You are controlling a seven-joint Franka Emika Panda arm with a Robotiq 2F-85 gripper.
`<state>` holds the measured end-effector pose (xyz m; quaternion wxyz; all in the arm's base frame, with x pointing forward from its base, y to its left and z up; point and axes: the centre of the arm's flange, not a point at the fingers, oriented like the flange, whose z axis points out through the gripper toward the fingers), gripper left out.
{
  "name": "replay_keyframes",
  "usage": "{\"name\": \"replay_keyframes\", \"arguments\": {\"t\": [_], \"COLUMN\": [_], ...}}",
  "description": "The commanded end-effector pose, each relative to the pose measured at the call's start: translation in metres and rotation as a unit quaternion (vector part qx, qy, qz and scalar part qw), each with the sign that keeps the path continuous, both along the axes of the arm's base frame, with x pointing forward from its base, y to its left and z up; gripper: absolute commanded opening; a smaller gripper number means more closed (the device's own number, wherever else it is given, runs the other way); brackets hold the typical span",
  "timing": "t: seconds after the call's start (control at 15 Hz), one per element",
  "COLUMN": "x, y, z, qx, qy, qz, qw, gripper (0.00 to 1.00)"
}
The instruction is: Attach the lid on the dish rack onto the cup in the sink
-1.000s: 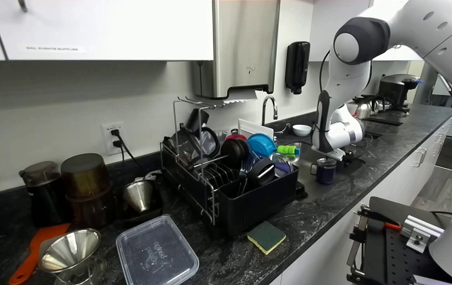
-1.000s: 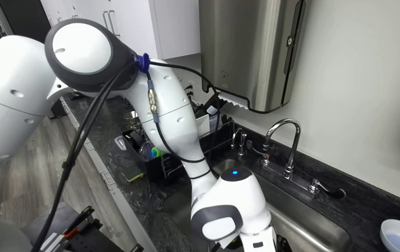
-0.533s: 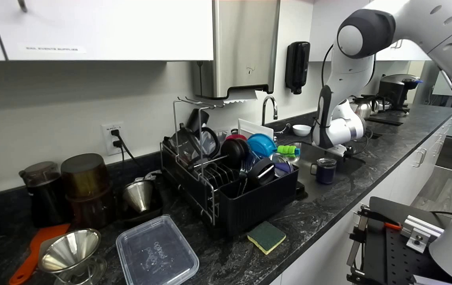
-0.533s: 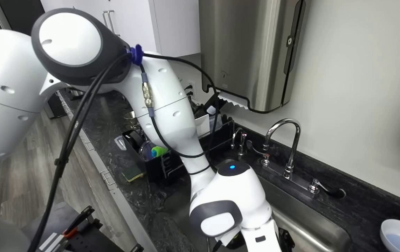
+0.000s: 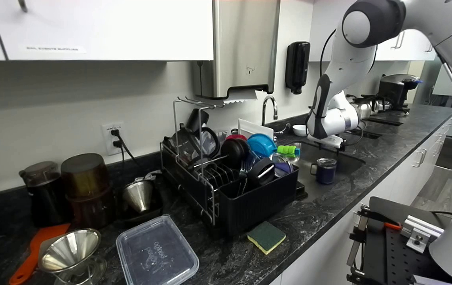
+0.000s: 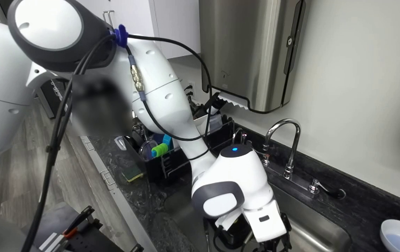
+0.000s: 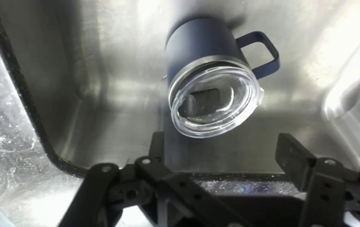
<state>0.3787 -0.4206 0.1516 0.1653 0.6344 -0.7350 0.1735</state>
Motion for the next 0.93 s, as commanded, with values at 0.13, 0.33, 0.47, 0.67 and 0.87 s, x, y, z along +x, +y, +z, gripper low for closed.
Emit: {"name": "replay_keyframes", "arguments": {"t": [0.13,0.33,0.47,0.67,0.87], "x": [0.019,0.023,0.022,0.019,0.015], "y": [-0.004,-0.010,-0.015,-0.021,-0.025], "z": [0.014,0.014,0.013,0.009,0.002], "qx": [0.012,0.011,0.011,0.016,0.025], "qy": [0.022,0.025,0.027,0.032,0.040], "qz": [0.011,0.015,0.013,0.007,0.000], "qw": [0.9996,0.9995,0.9995,0.9993,0.9989], "gripper": [0.44,0.24,0.10,0.00,0.00]}}
